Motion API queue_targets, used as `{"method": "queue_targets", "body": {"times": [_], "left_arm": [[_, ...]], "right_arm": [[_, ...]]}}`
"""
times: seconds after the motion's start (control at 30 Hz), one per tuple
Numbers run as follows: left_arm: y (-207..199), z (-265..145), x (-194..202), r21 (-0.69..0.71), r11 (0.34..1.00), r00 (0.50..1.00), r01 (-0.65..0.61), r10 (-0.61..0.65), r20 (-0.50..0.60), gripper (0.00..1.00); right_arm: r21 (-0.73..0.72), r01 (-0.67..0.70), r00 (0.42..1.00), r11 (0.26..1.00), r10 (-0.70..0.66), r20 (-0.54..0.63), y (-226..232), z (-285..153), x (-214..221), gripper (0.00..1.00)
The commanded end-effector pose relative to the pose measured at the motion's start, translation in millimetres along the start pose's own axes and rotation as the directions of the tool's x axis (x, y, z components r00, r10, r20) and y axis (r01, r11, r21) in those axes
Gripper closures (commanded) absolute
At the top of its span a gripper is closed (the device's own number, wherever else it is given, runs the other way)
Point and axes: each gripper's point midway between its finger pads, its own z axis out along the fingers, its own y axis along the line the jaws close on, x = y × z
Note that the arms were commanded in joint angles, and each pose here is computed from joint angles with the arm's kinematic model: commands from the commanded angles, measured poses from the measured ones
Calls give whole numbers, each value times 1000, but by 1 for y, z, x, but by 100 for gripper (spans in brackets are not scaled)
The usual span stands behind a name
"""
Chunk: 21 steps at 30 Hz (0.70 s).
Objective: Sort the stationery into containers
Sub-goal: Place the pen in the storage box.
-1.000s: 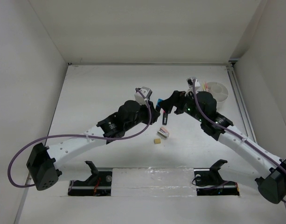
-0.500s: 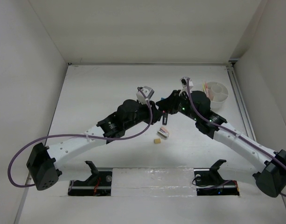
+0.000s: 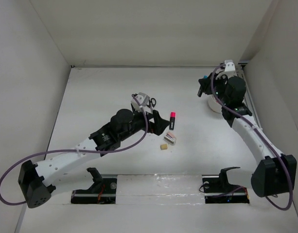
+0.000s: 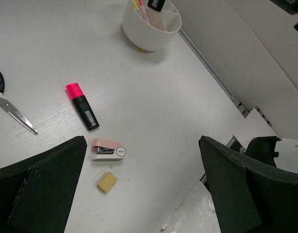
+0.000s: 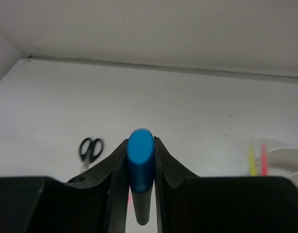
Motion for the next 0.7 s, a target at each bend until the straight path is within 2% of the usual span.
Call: {"method": "queue_targets", "body": {"times": [0.0, 0.2, 0.23, 0.47, 0.67], "left_arm": [[-2, -15, 6, 25, 999, 999, 48, -48, 10, 0], [0, -29, 14, 37, 998, 998, 58, -59, 8, 0], [1, -34, 14, 39, 998, 999, 49, -50, 13, 0], [0, -44, 10, 67, 996, 996, 50, -55, 65, 0], [0, -37, 14, 58, 998, 999, 39, -41, 34, 0]], "right_arm": [[-1, 172, 968, 985, -168, 185, -32, 11, -57, 100], [-20, 172, 961, 985, -163, 224, -97, 32, -78, 100], [-11, 147, 970, 989, -142, 199, -111, 43, -68, 100], [-12, 132, 973, 991, -128, 192, -154, 59, -72, 100], [10, 91, 986, 996, -91, 137, -185, 73, -59, 100]]}}
